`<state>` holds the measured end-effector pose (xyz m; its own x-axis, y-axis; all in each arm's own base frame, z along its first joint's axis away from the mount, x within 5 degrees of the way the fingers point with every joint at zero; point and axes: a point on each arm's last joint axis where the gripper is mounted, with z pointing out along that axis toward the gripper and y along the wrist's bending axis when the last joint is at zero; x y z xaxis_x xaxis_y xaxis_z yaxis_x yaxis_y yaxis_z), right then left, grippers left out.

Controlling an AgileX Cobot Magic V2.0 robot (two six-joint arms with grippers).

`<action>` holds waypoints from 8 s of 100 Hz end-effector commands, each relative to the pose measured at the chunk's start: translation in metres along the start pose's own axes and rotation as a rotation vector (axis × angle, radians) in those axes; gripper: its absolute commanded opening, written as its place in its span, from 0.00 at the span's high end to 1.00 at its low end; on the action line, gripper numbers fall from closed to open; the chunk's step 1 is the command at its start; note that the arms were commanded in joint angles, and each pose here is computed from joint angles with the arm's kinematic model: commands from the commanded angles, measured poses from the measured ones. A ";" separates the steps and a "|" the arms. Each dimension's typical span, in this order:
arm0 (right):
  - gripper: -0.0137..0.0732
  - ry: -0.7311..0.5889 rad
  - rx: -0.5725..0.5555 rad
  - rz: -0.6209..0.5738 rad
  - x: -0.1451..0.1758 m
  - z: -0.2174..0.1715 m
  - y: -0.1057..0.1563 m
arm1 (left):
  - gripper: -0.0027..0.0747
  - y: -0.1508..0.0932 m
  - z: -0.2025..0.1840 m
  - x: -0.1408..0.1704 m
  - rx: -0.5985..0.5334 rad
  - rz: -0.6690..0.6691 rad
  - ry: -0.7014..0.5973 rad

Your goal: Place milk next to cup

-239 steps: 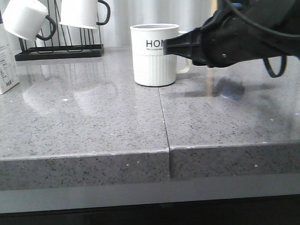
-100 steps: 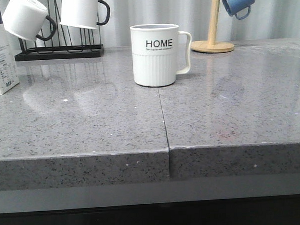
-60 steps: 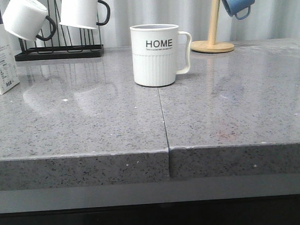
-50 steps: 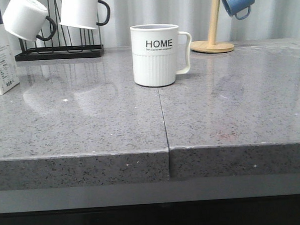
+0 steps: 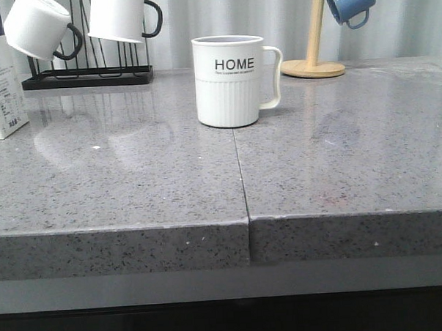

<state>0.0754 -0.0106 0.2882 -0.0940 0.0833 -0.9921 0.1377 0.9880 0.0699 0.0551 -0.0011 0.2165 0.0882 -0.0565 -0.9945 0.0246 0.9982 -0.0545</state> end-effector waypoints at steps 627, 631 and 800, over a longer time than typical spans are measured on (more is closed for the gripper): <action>0.98 -0.111 -0.019 -0.009 -0.016 -0.001 0.002 | 0.78 -0.086 0.244 -0.143 0.187 -0.123 -0.074; 0.98 -0.111 -0.019 -0.009 -0.016 -0.001 0.002 | 0.78 -0.088 0.243 -0.144 0.191 -0.124 -0.077; 0.98 -0.111 -0.019 -0.009 -0.016 -0.001 0.002 | 0.78 -0.212 0.263 -0.087 0.048 -0.146 -0.046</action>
<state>0.0757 -0.0105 0.2883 -0.0857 0.0872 -0.9925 0.1359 0.9879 0.0751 0.3094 -0.2210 0.2776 -0.1619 -0.1726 -0.9716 0.1124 0.9750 -0.1919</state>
